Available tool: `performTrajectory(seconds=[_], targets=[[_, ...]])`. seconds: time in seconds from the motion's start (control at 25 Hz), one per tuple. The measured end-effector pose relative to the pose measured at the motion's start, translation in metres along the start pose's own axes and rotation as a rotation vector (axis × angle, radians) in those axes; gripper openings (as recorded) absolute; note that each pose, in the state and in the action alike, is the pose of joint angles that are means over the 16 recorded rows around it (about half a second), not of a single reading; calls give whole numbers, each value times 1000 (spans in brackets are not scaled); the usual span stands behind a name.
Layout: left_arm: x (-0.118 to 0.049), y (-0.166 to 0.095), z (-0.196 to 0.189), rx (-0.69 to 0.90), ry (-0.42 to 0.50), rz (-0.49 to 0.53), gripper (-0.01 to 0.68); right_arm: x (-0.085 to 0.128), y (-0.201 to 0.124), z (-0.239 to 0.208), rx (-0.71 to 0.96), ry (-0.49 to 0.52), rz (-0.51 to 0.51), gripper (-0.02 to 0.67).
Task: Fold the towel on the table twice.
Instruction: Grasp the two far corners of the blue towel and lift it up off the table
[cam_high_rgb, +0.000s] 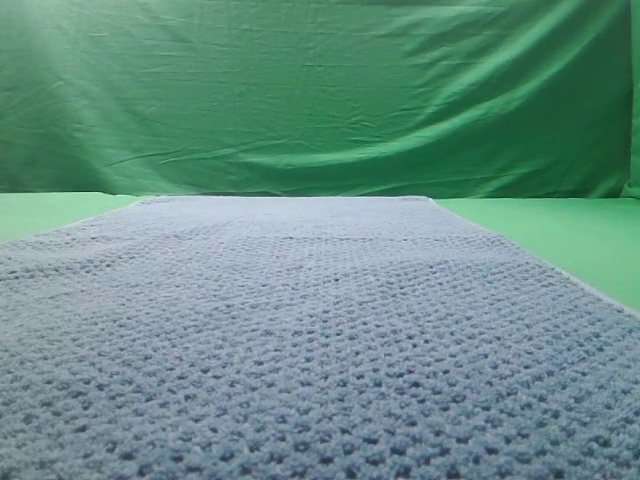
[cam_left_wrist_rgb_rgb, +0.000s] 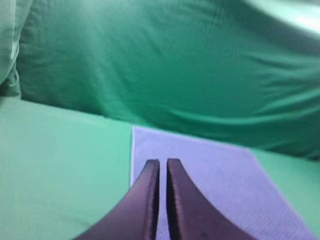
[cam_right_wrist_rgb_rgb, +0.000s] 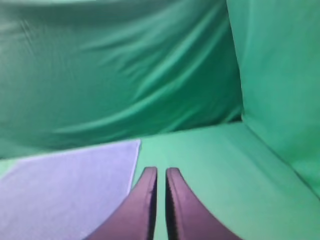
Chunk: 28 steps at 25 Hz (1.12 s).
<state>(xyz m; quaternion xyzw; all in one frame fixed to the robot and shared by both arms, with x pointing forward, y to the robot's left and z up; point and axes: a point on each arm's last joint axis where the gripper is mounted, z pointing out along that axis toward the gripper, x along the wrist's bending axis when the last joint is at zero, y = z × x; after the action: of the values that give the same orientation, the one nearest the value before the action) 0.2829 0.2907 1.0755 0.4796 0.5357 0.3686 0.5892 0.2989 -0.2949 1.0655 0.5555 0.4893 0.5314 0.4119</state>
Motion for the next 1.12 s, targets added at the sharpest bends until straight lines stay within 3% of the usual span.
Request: performTrajectory(seconds=[0.48,0.8,1.12], targets=[[-5,6,8,197,0,64,55,12,13,19,290,42,72,43],[-13,27,23,354,-1,65,55,24,39,36,480,84,-52,19],[-17,38,67,577,25,69,55,39,50,91,758,106,-170,0]])
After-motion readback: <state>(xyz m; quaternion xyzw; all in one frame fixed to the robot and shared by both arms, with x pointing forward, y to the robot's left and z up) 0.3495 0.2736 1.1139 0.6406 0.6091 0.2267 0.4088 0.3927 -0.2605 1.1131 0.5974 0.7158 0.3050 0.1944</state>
